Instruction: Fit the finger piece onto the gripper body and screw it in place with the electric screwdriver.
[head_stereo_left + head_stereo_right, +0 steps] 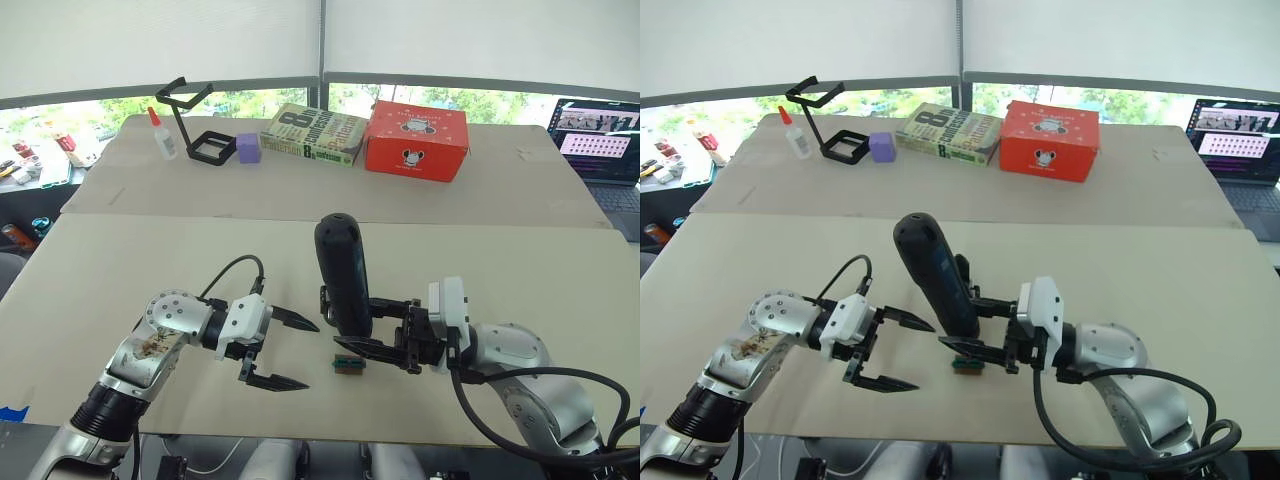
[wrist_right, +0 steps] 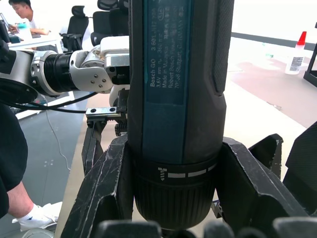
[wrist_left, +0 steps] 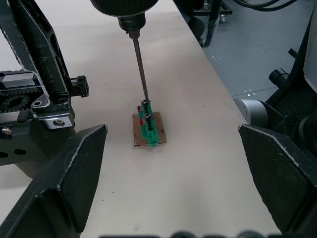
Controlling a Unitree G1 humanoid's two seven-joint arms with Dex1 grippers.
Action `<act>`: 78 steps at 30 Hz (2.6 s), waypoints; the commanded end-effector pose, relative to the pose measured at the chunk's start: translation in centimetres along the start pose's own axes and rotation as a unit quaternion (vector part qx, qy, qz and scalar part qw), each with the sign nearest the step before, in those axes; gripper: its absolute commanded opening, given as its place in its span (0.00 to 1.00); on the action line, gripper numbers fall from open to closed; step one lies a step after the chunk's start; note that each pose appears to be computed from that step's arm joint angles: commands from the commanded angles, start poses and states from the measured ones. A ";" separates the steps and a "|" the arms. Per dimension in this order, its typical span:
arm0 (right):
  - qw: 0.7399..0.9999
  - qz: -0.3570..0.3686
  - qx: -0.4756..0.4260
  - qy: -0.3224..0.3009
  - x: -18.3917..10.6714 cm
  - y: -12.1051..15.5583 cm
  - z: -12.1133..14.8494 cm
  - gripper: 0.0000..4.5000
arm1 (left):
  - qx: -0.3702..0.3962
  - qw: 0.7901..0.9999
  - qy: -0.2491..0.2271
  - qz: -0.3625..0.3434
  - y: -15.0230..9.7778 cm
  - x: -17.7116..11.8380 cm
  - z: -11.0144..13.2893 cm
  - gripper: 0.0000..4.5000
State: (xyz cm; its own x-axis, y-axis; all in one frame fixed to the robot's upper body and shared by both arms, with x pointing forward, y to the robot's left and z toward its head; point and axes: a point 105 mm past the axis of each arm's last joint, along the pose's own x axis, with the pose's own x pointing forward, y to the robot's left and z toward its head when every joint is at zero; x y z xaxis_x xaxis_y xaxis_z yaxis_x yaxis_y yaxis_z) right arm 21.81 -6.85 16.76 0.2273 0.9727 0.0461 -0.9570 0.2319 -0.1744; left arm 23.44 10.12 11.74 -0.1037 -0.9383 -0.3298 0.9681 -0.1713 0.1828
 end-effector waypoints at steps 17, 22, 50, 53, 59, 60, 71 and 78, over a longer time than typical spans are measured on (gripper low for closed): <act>0.999 0.013 -0.032 -0.024 0.2 0.3 1.7 0.42 | 0.016 1.000 -0.001 -0.004 0.0 0.1 0.5 1.00; 0.999 0.016 -0.032 -0.026 0.3 0.4 1.8 0.42 | 0.016 1.000 0.000 -0.005 0.0 0.1 0.5 1.00; 0.999 0.021 -0.034 -0.021 0.0 0.3 1.7 0.42 | 0.017 1.000 0.002 -0.003 0.1 0.0 0.3 1.00; 0.999 0.021 -0.035 -0.020 0.0 0.3 1.7 0.42 | 0.017 1.000 0.002 -0.002 0.1 0.0 0.4 1.00; 0.999 0.023 -0.037 -0.022 0.1 0.3 1.9 0.42 | 0.017 1.000 0.003 -0.001 0.2 0.0 0.4 1.00; 0.999 0.024 -0.037 -0.023 0.2 0.3 1.9 0.42 | 0.018 1.000 0.003 -0.001 0.2 0.0 0.4 1.00; 0.999 0.035 0.002 -0.006 0.0 1.0 1.0 0.42 | 0.019 1.000 0.004 0.002 0.4 -0.1 0.5 1.00; 0.999 0.034 0.003 -0.002 -0.1 1.0 0.8 0.42 | 0.019 1.000 0.005 0.002 0.5 -0.1 0.5 1.00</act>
State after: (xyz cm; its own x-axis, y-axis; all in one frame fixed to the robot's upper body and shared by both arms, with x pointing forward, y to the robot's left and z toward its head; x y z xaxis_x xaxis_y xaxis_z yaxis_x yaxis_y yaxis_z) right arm 21.36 -7.05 16.23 0.1930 0.9812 0.0071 -0.9723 0.1922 -0.1332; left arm 23.64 9.95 11.99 -0.1056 -0.9356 -0.3370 0.9632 -0.1805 0.1992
